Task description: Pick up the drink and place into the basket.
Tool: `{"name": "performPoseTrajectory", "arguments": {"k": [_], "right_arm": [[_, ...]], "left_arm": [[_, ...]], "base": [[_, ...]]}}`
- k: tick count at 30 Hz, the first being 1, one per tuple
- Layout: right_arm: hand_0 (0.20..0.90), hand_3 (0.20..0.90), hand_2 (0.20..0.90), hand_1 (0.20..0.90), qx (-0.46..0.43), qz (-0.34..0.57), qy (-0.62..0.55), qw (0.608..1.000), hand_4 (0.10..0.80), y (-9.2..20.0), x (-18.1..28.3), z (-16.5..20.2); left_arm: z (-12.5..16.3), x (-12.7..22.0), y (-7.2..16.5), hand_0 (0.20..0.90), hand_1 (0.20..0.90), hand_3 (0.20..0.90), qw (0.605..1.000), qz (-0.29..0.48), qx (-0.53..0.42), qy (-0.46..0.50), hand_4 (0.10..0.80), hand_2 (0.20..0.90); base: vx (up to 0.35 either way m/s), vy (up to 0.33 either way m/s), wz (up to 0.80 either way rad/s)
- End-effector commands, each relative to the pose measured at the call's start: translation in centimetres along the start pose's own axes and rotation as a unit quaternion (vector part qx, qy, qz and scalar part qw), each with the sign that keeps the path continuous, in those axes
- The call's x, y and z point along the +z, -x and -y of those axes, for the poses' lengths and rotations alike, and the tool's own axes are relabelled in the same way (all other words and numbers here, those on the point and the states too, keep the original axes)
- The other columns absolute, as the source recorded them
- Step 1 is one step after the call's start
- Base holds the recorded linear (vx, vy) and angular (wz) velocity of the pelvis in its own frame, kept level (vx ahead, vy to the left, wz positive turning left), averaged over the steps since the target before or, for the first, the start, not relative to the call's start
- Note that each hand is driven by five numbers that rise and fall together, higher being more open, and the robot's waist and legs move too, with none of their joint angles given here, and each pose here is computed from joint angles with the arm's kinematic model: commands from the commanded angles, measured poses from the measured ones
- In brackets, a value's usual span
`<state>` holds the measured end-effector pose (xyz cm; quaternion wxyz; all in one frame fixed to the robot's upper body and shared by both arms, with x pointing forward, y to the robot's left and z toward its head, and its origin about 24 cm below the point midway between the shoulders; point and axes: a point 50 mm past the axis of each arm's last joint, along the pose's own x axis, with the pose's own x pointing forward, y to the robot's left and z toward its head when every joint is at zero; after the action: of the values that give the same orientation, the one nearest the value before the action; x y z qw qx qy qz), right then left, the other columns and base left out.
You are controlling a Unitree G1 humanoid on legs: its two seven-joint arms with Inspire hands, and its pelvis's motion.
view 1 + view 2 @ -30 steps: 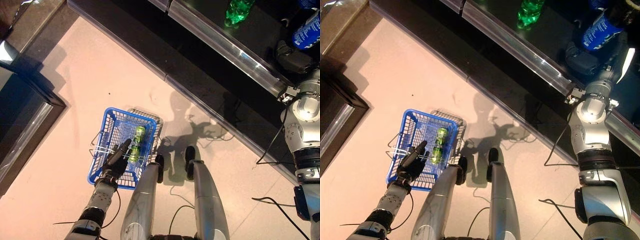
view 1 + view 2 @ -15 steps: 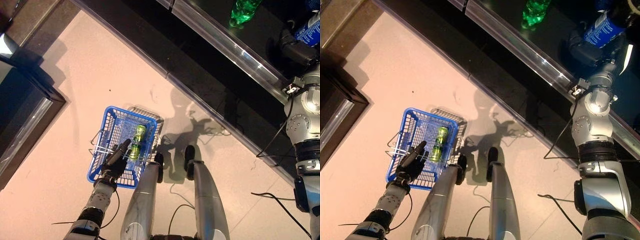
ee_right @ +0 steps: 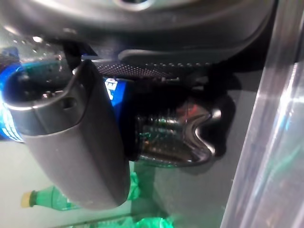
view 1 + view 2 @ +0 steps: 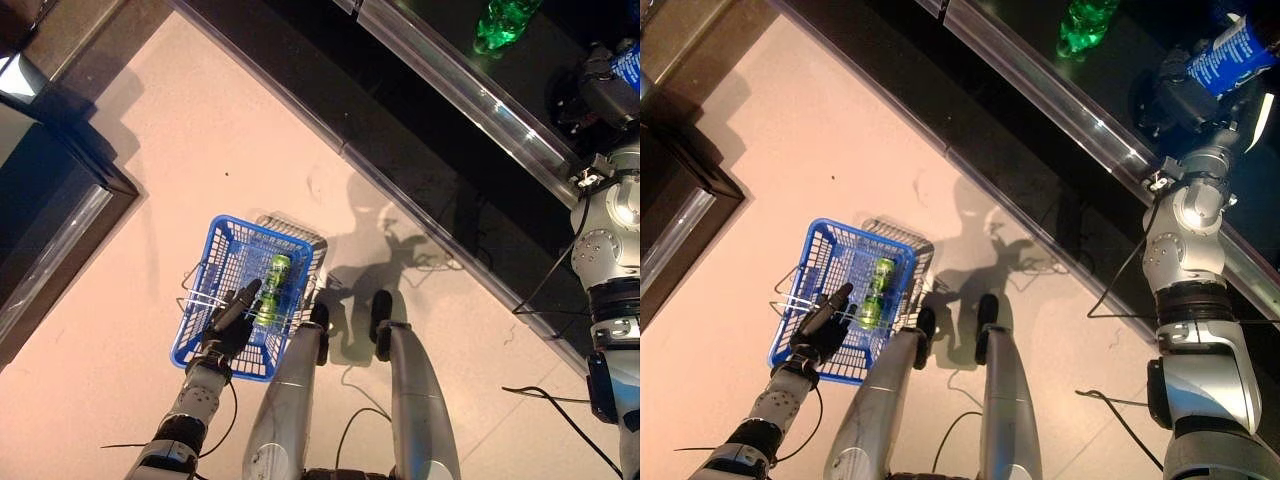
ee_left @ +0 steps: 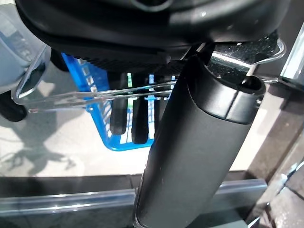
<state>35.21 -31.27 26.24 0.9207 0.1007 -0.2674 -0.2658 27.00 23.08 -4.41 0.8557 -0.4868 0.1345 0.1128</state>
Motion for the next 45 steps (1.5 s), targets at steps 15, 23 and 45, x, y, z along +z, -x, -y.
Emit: {"name": "performPoseTrajectory", "arguments": {"k": [15,23,45], "right_arm": [[0.3,0.2,0.3,0.3,0.049,0.451,0.084,0.887,0.1,7.5,11.9,-3.2],[0.3,0.2,0.3,0.3,0.163,0.402,0.081,0.898,0.1,12.0,8.5,-1.8],[0.3,0.2,0.3,0.3,0.445,-0.156,0.043,0.881,0.1,21.4,-9.7,-2.4]], "left_arm": [[0.2,1.7,2.2,0.3,0.3,0.2,0.994,0.069,-0.088,0.006,0.1,0.3],[-0.8,2.7,3.2,0.3,0.3,0.2,0.991,0.109,-0.081,0.019,0.1,0.3],[6.8,1.2,3.4,0.3,0.3,0.2,0.968,0.08,-0.213,-0.102,0.1,0.3]], "base": [[-0.039,0.05,-0.01],[-0.054,0.049,-0.03],[0.016,0.053,0.07]]}}
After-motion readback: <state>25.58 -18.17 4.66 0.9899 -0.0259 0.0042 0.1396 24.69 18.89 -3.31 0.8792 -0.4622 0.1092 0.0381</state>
